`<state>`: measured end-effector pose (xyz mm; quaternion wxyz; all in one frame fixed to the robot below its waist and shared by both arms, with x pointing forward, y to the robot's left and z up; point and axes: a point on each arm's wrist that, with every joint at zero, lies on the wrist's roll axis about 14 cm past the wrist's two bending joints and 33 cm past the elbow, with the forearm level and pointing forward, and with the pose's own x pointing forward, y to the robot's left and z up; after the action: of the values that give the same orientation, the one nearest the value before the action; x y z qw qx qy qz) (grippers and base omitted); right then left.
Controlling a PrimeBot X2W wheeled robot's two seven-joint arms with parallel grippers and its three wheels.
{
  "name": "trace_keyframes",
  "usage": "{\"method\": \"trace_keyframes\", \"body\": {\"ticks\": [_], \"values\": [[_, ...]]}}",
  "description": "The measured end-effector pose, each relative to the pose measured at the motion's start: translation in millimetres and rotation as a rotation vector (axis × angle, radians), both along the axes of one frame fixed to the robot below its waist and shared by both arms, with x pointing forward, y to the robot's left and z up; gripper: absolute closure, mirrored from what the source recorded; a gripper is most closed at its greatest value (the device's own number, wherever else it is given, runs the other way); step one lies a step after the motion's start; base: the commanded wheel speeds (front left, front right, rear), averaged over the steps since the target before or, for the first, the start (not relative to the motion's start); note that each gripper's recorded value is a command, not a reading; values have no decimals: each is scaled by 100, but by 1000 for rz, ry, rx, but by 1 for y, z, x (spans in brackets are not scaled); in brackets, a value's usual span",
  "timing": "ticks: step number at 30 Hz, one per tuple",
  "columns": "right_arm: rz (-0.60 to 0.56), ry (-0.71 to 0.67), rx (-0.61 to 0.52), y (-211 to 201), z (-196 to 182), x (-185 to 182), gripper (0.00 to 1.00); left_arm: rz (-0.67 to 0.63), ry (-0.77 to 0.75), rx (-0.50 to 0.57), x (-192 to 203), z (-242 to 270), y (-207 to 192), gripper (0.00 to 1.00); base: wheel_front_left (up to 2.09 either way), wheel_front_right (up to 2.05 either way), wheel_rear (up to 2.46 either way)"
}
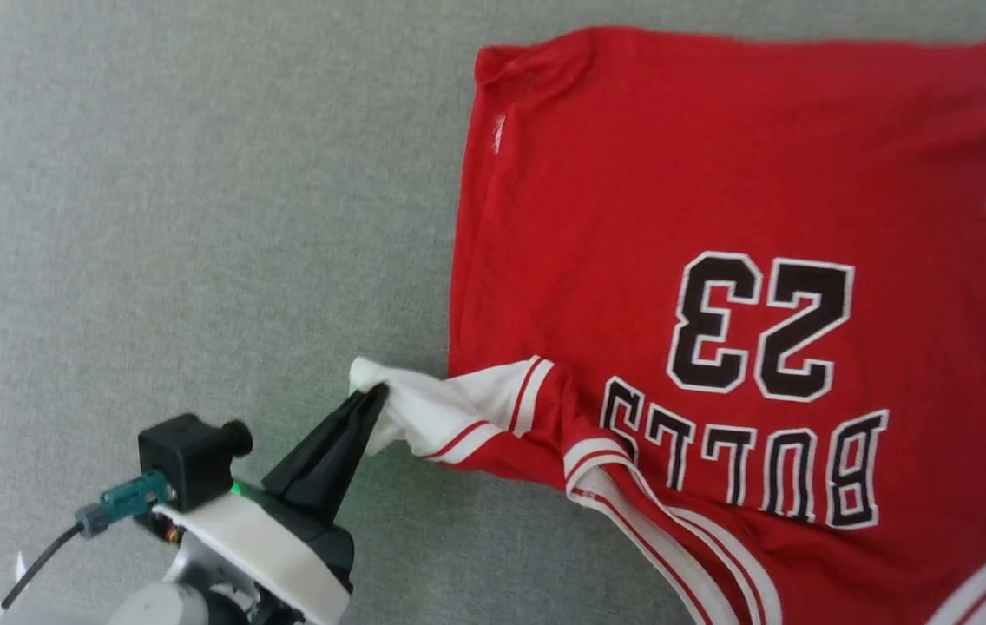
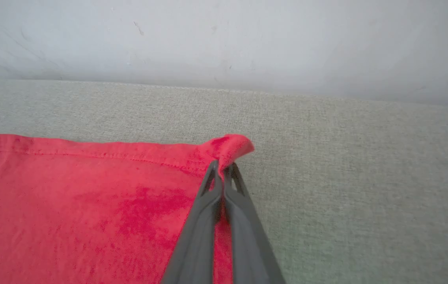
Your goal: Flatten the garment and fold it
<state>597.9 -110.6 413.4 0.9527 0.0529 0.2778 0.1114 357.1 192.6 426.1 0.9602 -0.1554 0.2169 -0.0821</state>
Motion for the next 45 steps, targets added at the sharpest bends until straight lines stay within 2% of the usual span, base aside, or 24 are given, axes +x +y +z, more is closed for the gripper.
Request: {"method": "trace_keyframes", "body": {"ticks": [5, 9, 13, 17, 21, 24, 25, 28, 34, 37, 39, 40, 45], "values": [[-142, -44, 39, -61, 24, -56, 100, -14, -5, 1, -12, 8, -6, 100, 0, 0, 0], [-313, -3, 11, -125, 23, -128, 100, -59, -26, -15, -14, 16, -21, 100, 0, 0, 0], [-443, 70, -1, -168, 16, -199, 100, -107, -41, -31, -13, 22, -35, 100, 0, 0, 0], [-527, 180, 99, -182, -12, -259, 100, -138, -43, -37, -15, 24, -44, 100, 0, 0, 0], [-545, 236, 115, -176, -37, -295, 100, -156, -51, -45, -18, 28, -51, 100, 0, 0, 0], [-527, 203, 126, -167, -35, -294, 100, -164, -69, -54, -19, 34, -54, 100, 0, 0, 0], [-520, 179, 120, -166, -30, -290, 0, -167, -73, -56, -20, 35, -55, 100, 0, 0, 0], [-449, 90, 75, -155, -3, -264, 0, -173, -85, -61, -21, 39, -57, 100, 0, 0, 0], [-218, -174, 23, -101, 89, -174, 0, -197, -94, -78, -16, 40, -63, 100, 0, 0, 0], [-101, -220, -15, -71, 112, -140, 0, -218, -112, -90, -6, 42, -68, 100, 0, 0, 0], [-36, -188, -18, -50, 107, -122, 0, -229, -117, -95, 1, 41, -70, 100, 0, 0, 0], [6, -152, -55, -42, 98, -115, 0, -236, -116, -93, 3, 39, -71, 100, 0, 0, 0], [123, 79, -127, -18, 35, -100, 0, -232, -108, -101, 13, 31, -72, 100, 0, 0, 0]]}}
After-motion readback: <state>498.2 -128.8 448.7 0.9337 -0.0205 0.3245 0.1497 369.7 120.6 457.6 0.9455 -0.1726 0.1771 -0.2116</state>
